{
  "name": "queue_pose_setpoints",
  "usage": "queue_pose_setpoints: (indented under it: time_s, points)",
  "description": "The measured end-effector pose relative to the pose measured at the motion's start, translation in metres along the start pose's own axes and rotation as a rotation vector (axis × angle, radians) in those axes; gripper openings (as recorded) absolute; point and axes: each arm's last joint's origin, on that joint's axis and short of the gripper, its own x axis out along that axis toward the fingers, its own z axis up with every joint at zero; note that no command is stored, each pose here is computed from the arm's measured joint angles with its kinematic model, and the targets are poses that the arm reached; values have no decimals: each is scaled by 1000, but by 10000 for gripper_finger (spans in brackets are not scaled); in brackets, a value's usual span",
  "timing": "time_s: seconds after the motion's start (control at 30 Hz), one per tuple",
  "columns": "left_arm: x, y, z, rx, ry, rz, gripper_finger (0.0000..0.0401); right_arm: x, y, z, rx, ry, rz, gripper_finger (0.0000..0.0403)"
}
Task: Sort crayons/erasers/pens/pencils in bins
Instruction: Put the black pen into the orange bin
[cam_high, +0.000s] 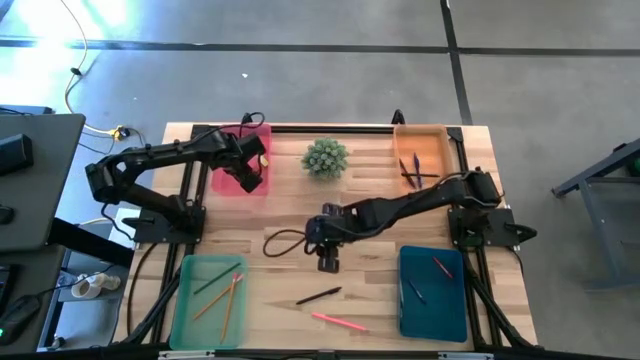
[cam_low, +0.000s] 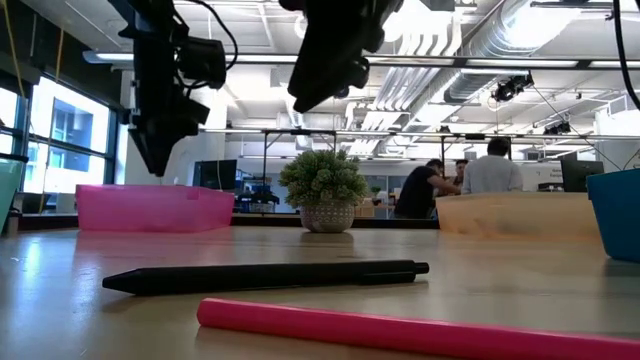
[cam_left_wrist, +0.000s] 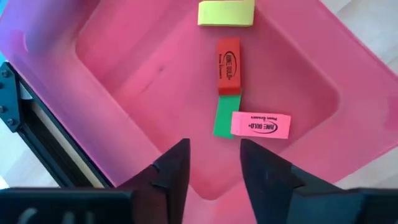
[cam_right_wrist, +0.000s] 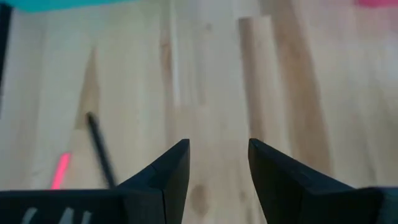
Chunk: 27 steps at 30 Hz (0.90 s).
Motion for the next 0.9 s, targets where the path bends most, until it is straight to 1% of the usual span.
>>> queue_pose_setpoints:
  time_s: [0.13,0.3,0.37,0.5,0.67,0.8,0.9]
  points:
    - [-3,0,-1,18,-1,-47,152,-1,13,-5,9,34,57,154]
    - [-19,2,2,7,-54,-134,154,1,31,-15,-27,83,88,154]
    - [-28,3,2,-3,-83,-185,150,1,38,-19,-25,101,94,154]
    - [-48,-1,-2,-39,-132,-322,141,-1,51,-24,-40,108,118,154]
    - [-71,-13,-13,-52,-203,-484,133,0,64,-31,-61,129,137,154]
    - [-86,-27,-27,-49,-222,-547,131,10,73,-39,-82,180,166,154]
    - [-95,-39,-38,-48,-232,-571,131,18,81,-45,-113,214,198,154]
